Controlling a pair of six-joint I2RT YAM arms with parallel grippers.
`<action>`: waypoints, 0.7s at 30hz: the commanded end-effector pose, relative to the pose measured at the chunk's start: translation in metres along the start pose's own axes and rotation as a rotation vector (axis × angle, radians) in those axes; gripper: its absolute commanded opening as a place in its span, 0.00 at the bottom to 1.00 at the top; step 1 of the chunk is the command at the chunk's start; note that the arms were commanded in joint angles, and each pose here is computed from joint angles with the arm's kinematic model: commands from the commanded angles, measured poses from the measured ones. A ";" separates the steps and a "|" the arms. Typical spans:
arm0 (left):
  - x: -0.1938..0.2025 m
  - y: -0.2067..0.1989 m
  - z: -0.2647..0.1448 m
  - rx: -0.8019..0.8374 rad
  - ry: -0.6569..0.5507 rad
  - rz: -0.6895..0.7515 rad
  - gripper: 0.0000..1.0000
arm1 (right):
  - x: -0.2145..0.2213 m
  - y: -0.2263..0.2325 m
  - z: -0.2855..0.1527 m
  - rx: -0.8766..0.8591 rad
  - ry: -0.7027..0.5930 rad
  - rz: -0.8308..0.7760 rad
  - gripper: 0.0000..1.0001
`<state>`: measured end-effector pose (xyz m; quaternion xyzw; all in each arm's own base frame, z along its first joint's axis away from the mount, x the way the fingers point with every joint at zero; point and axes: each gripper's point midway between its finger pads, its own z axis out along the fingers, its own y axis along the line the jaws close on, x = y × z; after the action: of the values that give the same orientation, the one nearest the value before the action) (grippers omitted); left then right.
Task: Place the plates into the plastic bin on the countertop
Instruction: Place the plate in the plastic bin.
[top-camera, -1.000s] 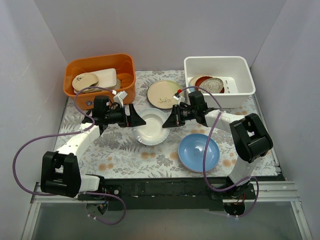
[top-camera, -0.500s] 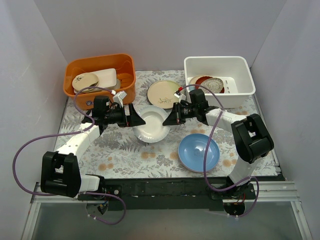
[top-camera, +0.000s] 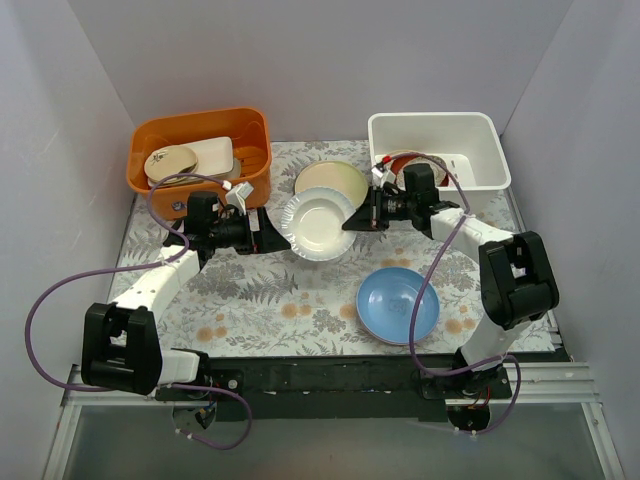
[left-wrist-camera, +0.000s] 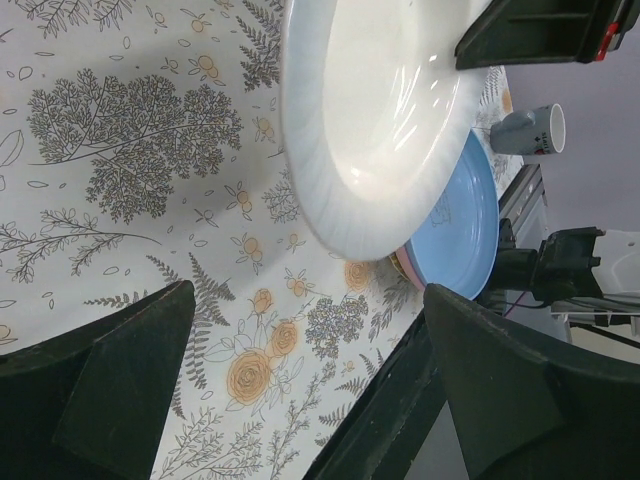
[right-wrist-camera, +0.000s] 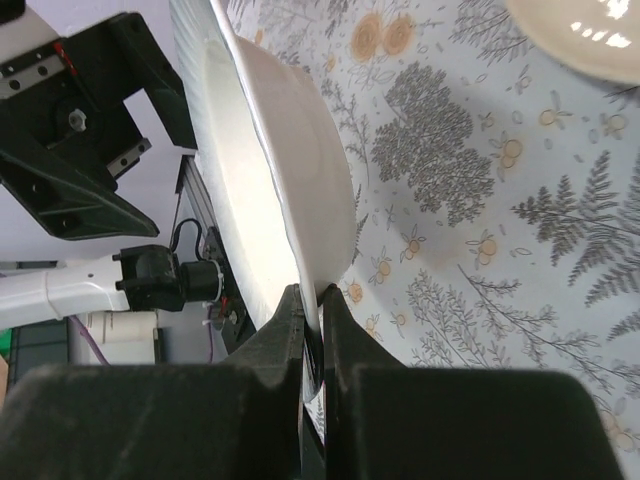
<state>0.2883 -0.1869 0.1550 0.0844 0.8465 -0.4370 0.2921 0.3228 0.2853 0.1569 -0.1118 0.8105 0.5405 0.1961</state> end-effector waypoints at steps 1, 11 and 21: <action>-0.015 -0.011 -0.005 0.011 -0.036 0.061 0.98 | -0.040 0.042 -0.031 -0.085 -0.084 -0.144 0.01; -0.015 -0.011 -0.006 0.012 -0.039 0.063 0.98 | -0.084 0.030 -0.073 -0.032 -0.186 -0.161 0.01; -0.015 -0.010 -0.005 0.008 -0.036 0.062 0.98 | -0.127 0.019 -0.115 0.008 -0.294 -0.159 0.01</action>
<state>0.2880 -0.1865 0.1542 0.0863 0.8471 -0.4354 0.2922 0.3987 0.1905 0.2099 -0.0479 0.8039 0.5120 0.2989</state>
